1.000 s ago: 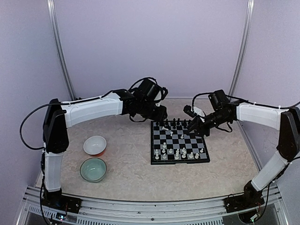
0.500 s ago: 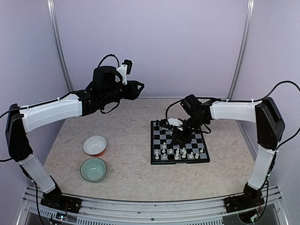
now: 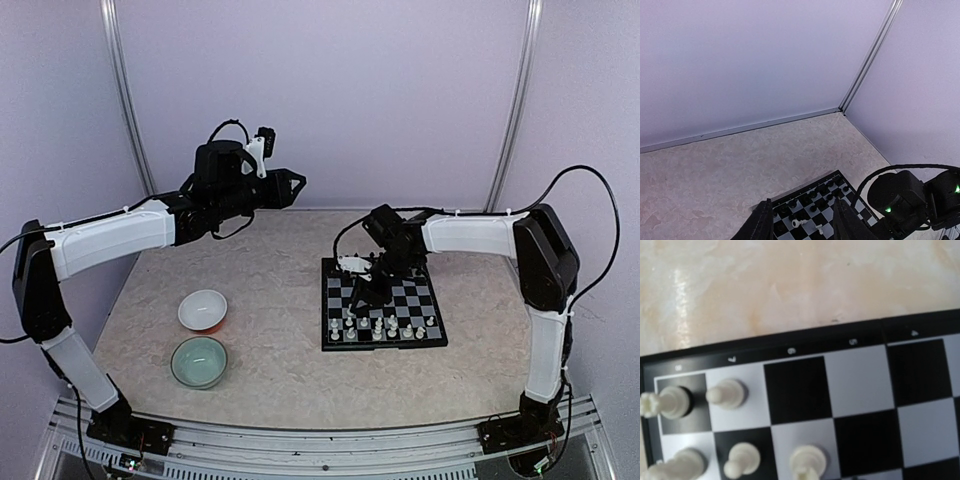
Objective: Set up the chess pieces on the board
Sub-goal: Pick up the rook from the chessboard.
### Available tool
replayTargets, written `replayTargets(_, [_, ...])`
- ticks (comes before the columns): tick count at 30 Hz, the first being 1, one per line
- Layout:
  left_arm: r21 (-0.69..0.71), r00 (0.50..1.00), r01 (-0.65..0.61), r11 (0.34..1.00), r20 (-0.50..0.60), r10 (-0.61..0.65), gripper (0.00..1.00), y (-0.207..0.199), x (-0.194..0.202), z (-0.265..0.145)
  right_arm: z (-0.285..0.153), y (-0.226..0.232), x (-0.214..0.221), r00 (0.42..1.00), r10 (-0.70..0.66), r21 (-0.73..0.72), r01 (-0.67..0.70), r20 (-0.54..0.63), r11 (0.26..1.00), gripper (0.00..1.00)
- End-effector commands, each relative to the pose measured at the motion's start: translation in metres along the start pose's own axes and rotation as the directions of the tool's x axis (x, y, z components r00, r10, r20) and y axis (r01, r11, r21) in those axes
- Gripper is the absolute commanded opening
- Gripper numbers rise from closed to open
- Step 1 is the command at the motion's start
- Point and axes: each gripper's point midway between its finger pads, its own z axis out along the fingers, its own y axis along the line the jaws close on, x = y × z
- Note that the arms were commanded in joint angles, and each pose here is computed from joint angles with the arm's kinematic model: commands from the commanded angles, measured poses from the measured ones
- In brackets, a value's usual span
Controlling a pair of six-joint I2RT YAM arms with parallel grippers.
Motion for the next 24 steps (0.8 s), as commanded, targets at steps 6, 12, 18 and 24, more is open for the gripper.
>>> replayTargets(6, [0.042,0.999,0.015,0.999,0.037,-0.017,0.42,-0.007,-0.015,-0.007,0.013,0.000,-0.005,0.999,0.020,-0.039,-0.021,-0.025,0.999,0.36])
replayTargets(12, [0.044,0.999,0.018,0.999,0.035,-0.020,0.42,-0.004,-0.016,-0.006,0.018,0.001,-0.004,0.999,0.027,-0.056,-0.028,-0.028,0.998,0.28])
replayTargets(18, [0.052,0.999,0.021,0.998,0.025,-0.022,0.42,-0.005,-0.012,-0.004,0.019,-0.003,-0.006,0.999,0.039,-0.045,-0.040,-0.031,0.998,0.18])
replayTargets(24, [0.056,1.000,0.017,0.998,0.023,-0.018,0.42,-0.005,-0.012,-0.004,0.002,-0.004,-0.016,1.000,0.021,-0.012,-0.021,-0.007,1.000,0.05])
